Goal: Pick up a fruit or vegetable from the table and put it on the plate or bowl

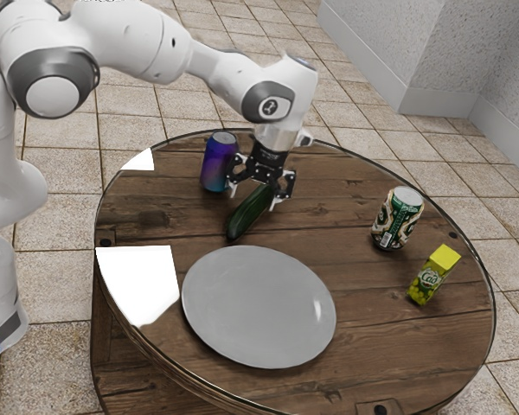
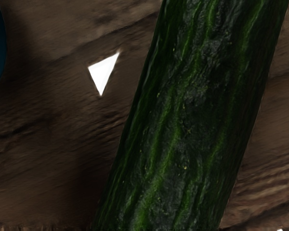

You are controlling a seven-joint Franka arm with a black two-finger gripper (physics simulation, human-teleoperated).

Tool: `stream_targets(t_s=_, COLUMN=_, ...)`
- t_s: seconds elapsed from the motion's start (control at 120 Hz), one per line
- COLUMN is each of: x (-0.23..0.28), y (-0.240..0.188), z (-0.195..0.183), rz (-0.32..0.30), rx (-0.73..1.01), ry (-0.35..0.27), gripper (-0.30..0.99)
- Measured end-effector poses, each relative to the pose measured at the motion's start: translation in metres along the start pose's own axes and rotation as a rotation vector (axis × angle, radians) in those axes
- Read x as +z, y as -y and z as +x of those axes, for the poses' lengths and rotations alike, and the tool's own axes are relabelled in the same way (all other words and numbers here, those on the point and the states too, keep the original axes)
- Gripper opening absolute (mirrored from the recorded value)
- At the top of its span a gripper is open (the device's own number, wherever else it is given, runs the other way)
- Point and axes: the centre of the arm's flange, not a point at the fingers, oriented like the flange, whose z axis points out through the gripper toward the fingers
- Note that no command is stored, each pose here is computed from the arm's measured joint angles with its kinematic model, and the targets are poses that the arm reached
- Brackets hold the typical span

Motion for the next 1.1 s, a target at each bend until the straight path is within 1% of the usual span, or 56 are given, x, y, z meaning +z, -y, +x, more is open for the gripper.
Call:
stream_targets(t_s=0.1, x=0.012, y=-0.001, z=-0.003, rz=0.011, rx=-0.008, ry=0.012, gripper=0.69)
stream_targets(t_s=0.225, x=0.025, y=0.003, z=0.001, rz=0.01, rx=-0.03, ry=0.033, gripper=0.69)
stream_targets(t_s=0.45, x=0.031, y=0.002, z=0.007, rz=-0.001, rx=-0.047, ry=0.018, gripper=0.67)
stream_targets(t_s=0.533, x=0.032, y=0.002, z=0.01, rz=-0.006, rx=-0.048, ry=0.012, gripper=0.56)
stream_targets(t_s=0.692, x=0.03, y=0.004, z=0.014, rz=-0.009, rx=-0.047, ry=0.003, gripper=0.29)
stream_targets(t_s=0.75, x=0.028, y=0.003, z=0.014, rz=-0.01, rx=-0.043, ry=-0.002, gripper=0.23)
stream_targets(t_s=0.842, x=-0.005, y=-0.01, z=0.009, rz=-0.037, rx=-0.012, ry=-0.034, gripper=0.22)
stream_targets(t_s=0.925, x=-0.043, y=-0.028, z=-0.009, rz=-0.042, rx=0.053, ry=-0.08, gripper=0.23)
stream_targets(t_s=0.992, x=-0.064, y=-0.04, z=-0.024, rz=-0.026, rx=0.105, ry=-0.104, gripper=0.22)
stream_targets(t_s=1.1, x=-0.067, y=-0.048, z=-0.043, rz=0.021, rx=0.161, ry=-0.104, gripper=0.22)
